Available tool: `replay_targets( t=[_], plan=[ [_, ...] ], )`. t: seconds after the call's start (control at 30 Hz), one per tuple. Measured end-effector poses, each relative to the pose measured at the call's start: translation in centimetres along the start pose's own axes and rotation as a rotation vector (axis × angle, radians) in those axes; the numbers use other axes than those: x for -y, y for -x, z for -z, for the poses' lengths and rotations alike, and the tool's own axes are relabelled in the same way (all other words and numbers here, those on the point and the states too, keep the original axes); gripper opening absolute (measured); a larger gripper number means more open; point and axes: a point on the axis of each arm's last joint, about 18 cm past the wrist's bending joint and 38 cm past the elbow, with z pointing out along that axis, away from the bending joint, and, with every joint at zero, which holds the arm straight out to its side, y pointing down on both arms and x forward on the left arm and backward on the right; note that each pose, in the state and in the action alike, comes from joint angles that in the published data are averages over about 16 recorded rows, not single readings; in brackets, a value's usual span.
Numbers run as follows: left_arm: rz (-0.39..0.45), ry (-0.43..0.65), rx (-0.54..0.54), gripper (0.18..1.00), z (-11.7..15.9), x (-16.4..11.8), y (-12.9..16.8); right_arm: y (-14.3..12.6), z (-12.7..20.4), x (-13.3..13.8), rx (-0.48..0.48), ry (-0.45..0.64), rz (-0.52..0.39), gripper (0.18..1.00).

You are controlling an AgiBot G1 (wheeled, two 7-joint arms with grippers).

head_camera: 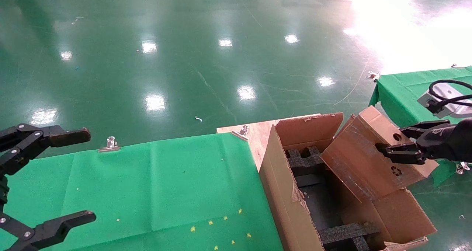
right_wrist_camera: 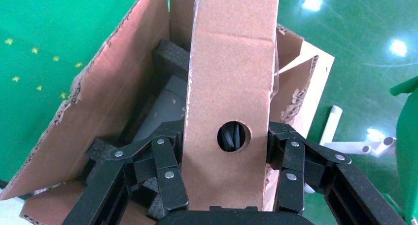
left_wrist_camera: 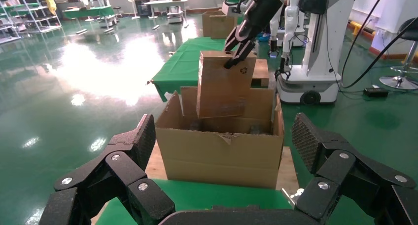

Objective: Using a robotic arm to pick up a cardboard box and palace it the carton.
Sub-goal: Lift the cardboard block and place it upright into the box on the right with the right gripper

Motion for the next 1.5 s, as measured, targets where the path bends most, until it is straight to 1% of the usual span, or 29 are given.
replay_targets(
  t=[0.23,0.43,0.7,0.9,1.2,1.5],
  plan=[
    [0.0,0.0,0.0,1.001,0.0,0.0,0.0,-0.1,-0.1,0.1,0.002,0.003,-0.014,0.404],
    [0.0,0.0,0.0,1.001,0.0,0.0,0.0,-0.4,-0.8,-0.3,-0.01,0.031,-0.071,0.404],
    [0.0,0.0,0.0,1.001,0.0,0.0,0.0,-1.1,-2.2,-1.3,-0.063,0.1,-0.182,0.403],
    [0.0,0.0,0.0,1.001,0.0,0.0,0.0,-1.4,-3.1,-1.8,-0.113,0.147,-0.24,0.403],
    [0.0,0.0,0.0,1.001,0.0,0.0,0.0,-1.4,-4.4,-2.3,-0.161,0.197,-0.299,0.402],
    [0.0,0.0,0.0,1.001,0.0,0.0,0.0,-1.0,-6.3,-2.8,-0.185,0.232,-0.339,0.401]
  ],
)
